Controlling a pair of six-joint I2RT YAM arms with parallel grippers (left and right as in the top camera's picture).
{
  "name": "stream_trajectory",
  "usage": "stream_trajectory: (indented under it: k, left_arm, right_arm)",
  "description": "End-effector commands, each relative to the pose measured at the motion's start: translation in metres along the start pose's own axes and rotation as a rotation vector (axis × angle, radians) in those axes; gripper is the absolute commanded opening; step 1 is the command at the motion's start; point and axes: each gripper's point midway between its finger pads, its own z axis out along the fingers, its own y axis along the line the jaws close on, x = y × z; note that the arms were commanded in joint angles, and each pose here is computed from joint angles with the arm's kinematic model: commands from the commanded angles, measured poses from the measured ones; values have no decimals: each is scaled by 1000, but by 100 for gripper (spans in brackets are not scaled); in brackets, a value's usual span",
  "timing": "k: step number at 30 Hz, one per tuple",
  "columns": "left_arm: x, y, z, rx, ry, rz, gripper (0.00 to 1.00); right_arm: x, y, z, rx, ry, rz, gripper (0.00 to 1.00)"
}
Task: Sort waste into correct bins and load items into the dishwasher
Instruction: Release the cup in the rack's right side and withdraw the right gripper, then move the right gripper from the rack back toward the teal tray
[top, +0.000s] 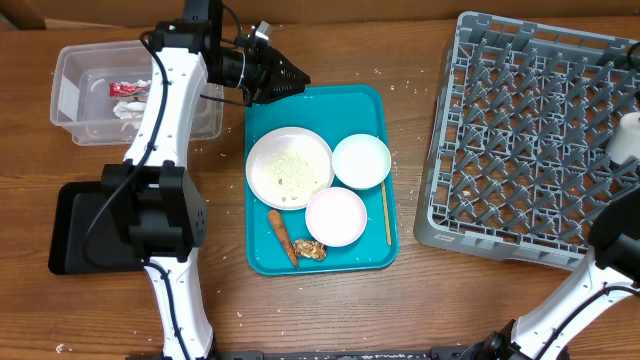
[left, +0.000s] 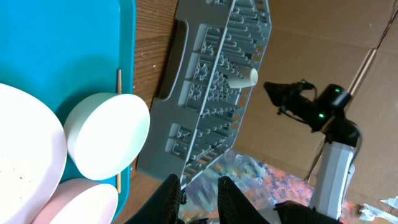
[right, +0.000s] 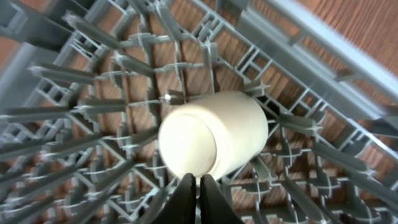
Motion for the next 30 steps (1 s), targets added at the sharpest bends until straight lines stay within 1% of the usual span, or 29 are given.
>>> stream_trajectory:
  k: [1,6,10,13,15,16,17,18,19,20,21,22,23,27,28,30]
  left_arm:
    - [2,-3,0,6,2,23,24]
    - [2,-3,0,6,2,23,25]
    - [2,-3,0,6,2,22,25]
    - [2,-3,0,6,2,22,26]
    - [2,-3,0,6,1,22,26]
    - [2,-3,0,6,1,22,26]
    - [2,-3,0,6,2,23,26]
    - [2,-3,0,5,1,23,27]
    - [2,-3,0,5,1,23,29]
    - [1,-3,0,3,0,23,33]
    - [1,-3,0,3,-2,26,38]
    - [0,-3,0,3,-3,29,41]
    - [0,-3,0,3,-4,30,42]
    - [0,-3,0,3,-4,30,46]
    - [0,-3,0,3,-4,30,49]
    - [0,-3,0,0,-5,30,54]
  right_arm:
    - [8,-7,13,13,15,9,6]
    - [10,-13,19,28,24,15,7]
    - [7,-30,16,81,19,38,7]
    - [-3,-34,-7,88,1,56,8]
    - [-4,-20,-30,22,-2,51,11]
    - [-4,-4,-52,-59,-2,41,18]
    - [-1,9,-65,-122,4,21,22]
    - [11,40,-87,-264,32,-35,33]
    - [20,58,-98,-350,57,-83,40]
    - [32,78,-109,-438,85,-144,53]
    - [57,111,-124,-569,131,-254,79]
    - [75,131,-130,-609,152,-315,94]
    - [87,143,-133,-617,156,-357,100]
    - [161,198,-138,-587,164,-554,100]
    - [183,210,-134,-550,158,-610,100]
    - [211,222,-124,-477,142,-669,100]
